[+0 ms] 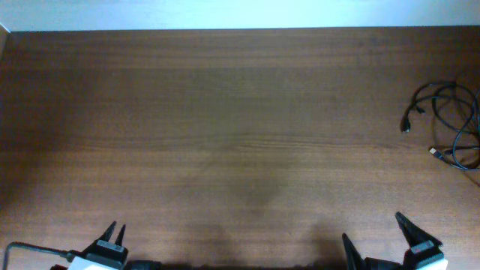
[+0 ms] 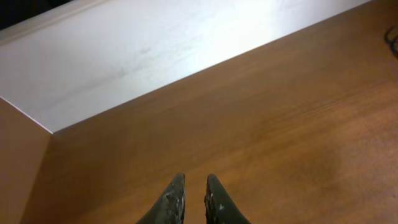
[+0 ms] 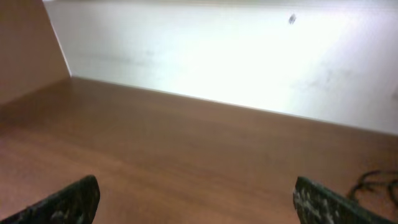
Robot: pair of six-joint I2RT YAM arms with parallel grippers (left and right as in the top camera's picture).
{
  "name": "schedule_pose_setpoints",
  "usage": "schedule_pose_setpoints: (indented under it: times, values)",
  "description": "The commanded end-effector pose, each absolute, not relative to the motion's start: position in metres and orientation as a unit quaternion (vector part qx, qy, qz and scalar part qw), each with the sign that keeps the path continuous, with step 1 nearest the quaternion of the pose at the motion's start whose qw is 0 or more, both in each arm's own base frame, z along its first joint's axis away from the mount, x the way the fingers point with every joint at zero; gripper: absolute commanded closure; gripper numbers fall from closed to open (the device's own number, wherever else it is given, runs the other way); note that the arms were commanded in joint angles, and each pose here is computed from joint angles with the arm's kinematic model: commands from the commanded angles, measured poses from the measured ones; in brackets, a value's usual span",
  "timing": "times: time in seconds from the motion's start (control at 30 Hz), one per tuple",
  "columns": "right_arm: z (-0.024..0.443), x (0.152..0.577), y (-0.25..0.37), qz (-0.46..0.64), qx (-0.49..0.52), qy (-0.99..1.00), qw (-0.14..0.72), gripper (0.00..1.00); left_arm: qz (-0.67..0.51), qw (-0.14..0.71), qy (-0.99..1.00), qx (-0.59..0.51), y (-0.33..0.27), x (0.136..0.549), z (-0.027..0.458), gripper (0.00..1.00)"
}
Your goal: Untangle cables
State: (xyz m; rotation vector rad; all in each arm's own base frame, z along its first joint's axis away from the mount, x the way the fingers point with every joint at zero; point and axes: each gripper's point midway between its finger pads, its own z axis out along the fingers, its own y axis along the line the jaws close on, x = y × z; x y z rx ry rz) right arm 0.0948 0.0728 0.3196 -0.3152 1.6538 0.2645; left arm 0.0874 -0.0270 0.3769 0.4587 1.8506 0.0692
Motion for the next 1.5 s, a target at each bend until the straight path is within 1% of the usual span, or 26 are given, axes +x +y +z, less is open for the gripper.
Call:
schedule_pose_setpoints:
  times: [0.0,0.03,0.1,0.17,0.27,0.33,0.43,0.57,0.6,0.83,0.9,0.93,0.97,1.0,1.03,1.07,1.1,1.13,1.17,1.2,1.23,1.27,1.3,1.33,1.37,1.47]
  values:
    - [0.312,0.14,0.07,0.118,-0.164,0.694,0.691,0.01,0.022,0.581,0.79,0.194,-0.029,0.086,0.379,0.87]
    - [0.303,0.169,0.066,0.109,-0.177,0.665,0.718,0.01,0.021,0.581,0.79,0.194,-0.029,0.086,0.378,0.87]
    - [0.299,0.196,0.06,0.08,-0.195,0.602,0.77,0.01,0.022,0.581,0.79,0.194,-0.029,0.086,0.378,0.86]
    - [0.275,0.219,0.035,0.034,-0.142,0.602,0.785,0.01,0.022,0.581,0.79,0.194,-0.029,0.086,0.378,0.85]
    - [0.238,0.235,0.0,-0.016,-0.06,0.65,0.757,0.01,0.022,0.581,0.79,0.194,-0.029,0.086,0.378,0.84]
    - [0.203,0.237,-0.028,-0.06,0.006,0.703,0.709,0.01,0.022,0.581,0.79,0.194,-0.029,0.086,0.378,0.84]
    - [0.157,0.242,-0.019,-0.03,-0.009,0.744,0.668,0.01,0.022,0.581,0.79,0.194,-0.029,0.086,0.378,0.83]
    - [0.152,0.243,-0.019,-0.02,0.002,0.751,0.66,0.01,0.022,0.581,0.79,0.194,-0.028,0.086,0.378,0.82]
    - [0.152,0.243,-0.019,-0.02,0.002,0.751,0.66,0.01,0.022,0.579,0.791,0.194,-0.028,0.086,0.377,0.77]
    - [0.157,0.242,-0.017,-0.019,-0.002,0.744,0.668,0.01,0.022,0.577,0.793,0.194,-0.028,0.085,0.376,0.78]
    - [0.157,0.241,0.025,0.038,-0.066,0.741,0.667,0.01,0.022,0.576,0.794,0.194,-0.028,0.085,0.376,0.78]
    - [0.157,0.241,0.029,0.044,-0.072,0.74,0.667,0.01,0.022,0.576,0.794,0.194,-0.028,0.085,0.375,0.78]
    - [0.157,0.241,0.028,0.043,-0.071,0.74,0.667,0.01,0.021,0.572,0.796,0.194,-0.028,0.085,0.373,0.74]
    - [0.157,0.241,0.028,0.043,-0.071,0.74,0.667,0.01,0.021,0.569,0.799,0.194,-0.028,0.084,0.371,0.62]
    - [0.157,0.241,0.028,0.043,-0.071,0.74,0.667,0.01,0.021,0.571,0.798,0.194,-0.028,0.084,0.372,0.47]
    - [0.157,0.241,0.028,0.043,-0.071,0.74,0.667,0.01,0.016,0.572,0.796,0.197,-0.03,0.085,0.373,0.44]
    - [0.157,0.241,0.028,0.043,-0.071,0.74,0.667,0.01,-0.012,0.571,0.792,0.216,-0.042,0.089,0.369,0.39]
    - [0.157,0.241,0.028,0.043,-0.071,0.74,0.667,0.01,-0.035,0.562,0.794,0.229,-0.051,0.103,0.357,0.3]
    - [0.157,0.241,0.028,0.043,-0.071,0.74,0.667,0.01,-0.08,0.549,0.81,0.19,-0.058,0.137,0.33,0.24]
    - [0.157,0.241,0.028,0.043,-0.071,0.74,0.667,0.01,-0.143,0.541,0.806,0.194,-0.076,0.152,0.314,0.18]
    - [0.157,0.241,0.028,0.043,-0.071,0.74,0.667,0.01,-0.204,0.533,0.799,0.189,-0.092,0.162,0.302,0.0]
    - [0.157,0.241,0.028,0.043,-0.071,0.74,0.667,0.01,-0.249,0.52,0.801,0.163,-0.1,0.178,0.281,0.01]
    - [0.157,0.241,0.028,0.043,-0.071,0.74,0.667,0.01,-0.256,0.511,0.805,0.157,-0.102,0.188,0.261,0.01]
    - [0.157,0.241,0.028,0.043,-0.071,0.74,0.667,0.01,-0.281,0.482,0.816,0.149,-0.108,0.193,0.227,0.01]
    - [0.157,0.241,0.028,0.043,-0.071,0.74,0.667,0.01,-0.266,0.488,0.818,0.147,-0.104,0.199,0.22,0.01]
    - [0.157,0.241,0.028,0.043,-0.071,0.74,0.667,0.01,-0.238,0.619,0.704,0.255,-0.117,0.227,0.24,0.01]
